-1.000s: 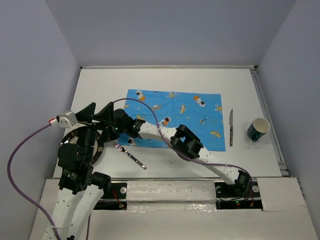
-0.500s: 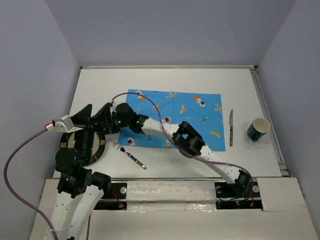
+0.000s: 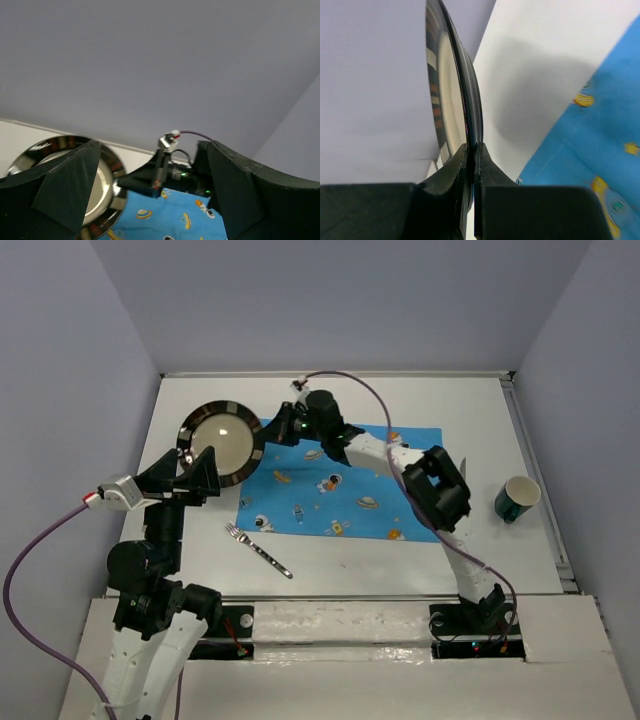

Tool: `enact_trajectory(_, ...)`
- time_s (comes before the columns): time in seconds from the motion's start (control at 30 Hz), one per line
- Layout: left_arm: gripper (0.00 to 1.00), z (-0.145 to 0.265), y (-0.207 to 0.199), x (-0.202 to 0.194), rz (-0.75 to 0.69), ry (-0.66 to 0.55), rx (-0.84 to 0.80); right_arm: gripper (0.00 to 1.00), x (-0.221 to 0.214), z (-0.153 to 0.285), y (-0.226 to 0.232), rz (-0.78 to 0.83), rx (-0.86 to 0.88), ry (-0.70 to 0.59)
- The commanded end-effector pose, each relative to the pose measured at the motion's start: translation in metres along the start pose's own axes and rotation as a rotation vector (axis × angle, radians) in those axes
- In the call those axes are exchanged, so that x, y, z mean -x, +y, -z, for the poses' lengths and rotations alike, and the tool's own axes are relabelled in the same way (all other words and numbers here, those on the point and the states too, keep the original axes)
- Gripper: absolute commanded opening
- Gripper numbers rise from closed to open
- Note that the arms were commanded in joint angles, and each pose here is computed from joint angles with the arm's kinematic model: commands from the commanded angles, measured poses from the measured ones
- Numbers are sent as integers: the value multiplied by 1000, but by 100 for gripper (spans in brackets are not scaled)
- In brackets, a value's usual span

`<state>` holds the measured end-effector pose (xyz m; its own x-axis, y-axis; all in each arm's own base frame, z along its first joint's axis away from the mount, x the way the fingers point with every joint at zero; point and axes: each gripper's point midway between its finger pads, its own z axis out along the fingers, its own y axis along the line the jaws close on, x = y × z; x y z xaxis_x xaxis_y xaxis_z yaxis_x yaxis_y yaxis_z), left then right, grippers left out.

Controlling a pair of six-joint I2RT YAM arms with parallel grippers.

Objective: Set the dinner table for one person

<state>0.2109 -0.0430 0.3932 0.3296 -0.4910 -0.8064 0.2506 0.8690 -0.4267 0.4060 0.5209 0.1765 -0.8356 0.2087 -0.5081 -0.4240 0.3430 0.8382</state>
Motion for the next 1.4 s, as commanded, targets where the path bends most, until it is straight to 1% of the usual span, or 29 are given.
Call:
enact_trajectory(0.0,99,-4,5,7,-17,-32,31,0,84,86,112,48,354,-205)
enact_trajectory(0.03,99,-5,6,4,-18,-21,32,0,102,112,119,68,349,-249)
enact_trajectory(0.07,99,-5,5,1,-20,-11,26,0,104,124,113,68,325,-266)
enact_trajectory(0.1,99,-6,4,-1,-17,-3,19,0,106,147,95,51,265,-282)
enact_trajectory(0.17,99,-8,4,-7,-23,18,21,0,103,168,73,67,180,-295)
enact_trajectory(0.2,99,-9,4,-8,-22,24,19,0,85,176,41,25,92,-275)
enact_trajectory(0.23,99,-9,3,-10,-25,32,17,0,82,187,29,23,53,-281)
enact_trajectory(0.27,99,-10,1,-12,-24,42,6,0,86,207,24,44,9,-309)
enact_trajectory(0.3,99,-11,1,-13,-24,49,2,0,69,216,-1,15,-47,-294)
enact_trajectory(0.37,99,-13,-1,-18,-26,65,-9,0,61,234,-18,6,-88,-304)
enact_trajectory(0.4,99,-13,-2,-19,-25,70,-14,0,66,250,-22,7,-101,-331)
enact_trajectory(0.43,99,-13,-2,-21,-26,76,-15,0,55,257,-36,-16,-126,-320)
enact_trajectory(0.5,99,-14,-3,-24,-25,87,-22,0,50,272,-47,-28,-135,-317)
enact_trajectory(0.7,99,-16,-3,-28,-27,100,-22,0,41,281,-65,-57,-145,-297)
enact_trajectory(0.8,99,-18,-2,-33,-33,121,-18,0,37,283,-85,-92,-175,-289)
enact_trajectory(1.23,99,-18,-4,-36,-34,133,-32,0,13,276,-132,-169,-257,-241)
enact_trajectory(1.27,99,-18,-4,-35,-33,131,-31,5,12,275,-135,-170,-265,-236)
enact_trajectory(1.33,99,-18,-4,-36,-33,132,-30,13,10,276,-144,-181,-290,-221)
enact_trajectory(1.37,99,-19,-4,-36,-34,134,-30,20,13,277,-147,-172,-313,-230)
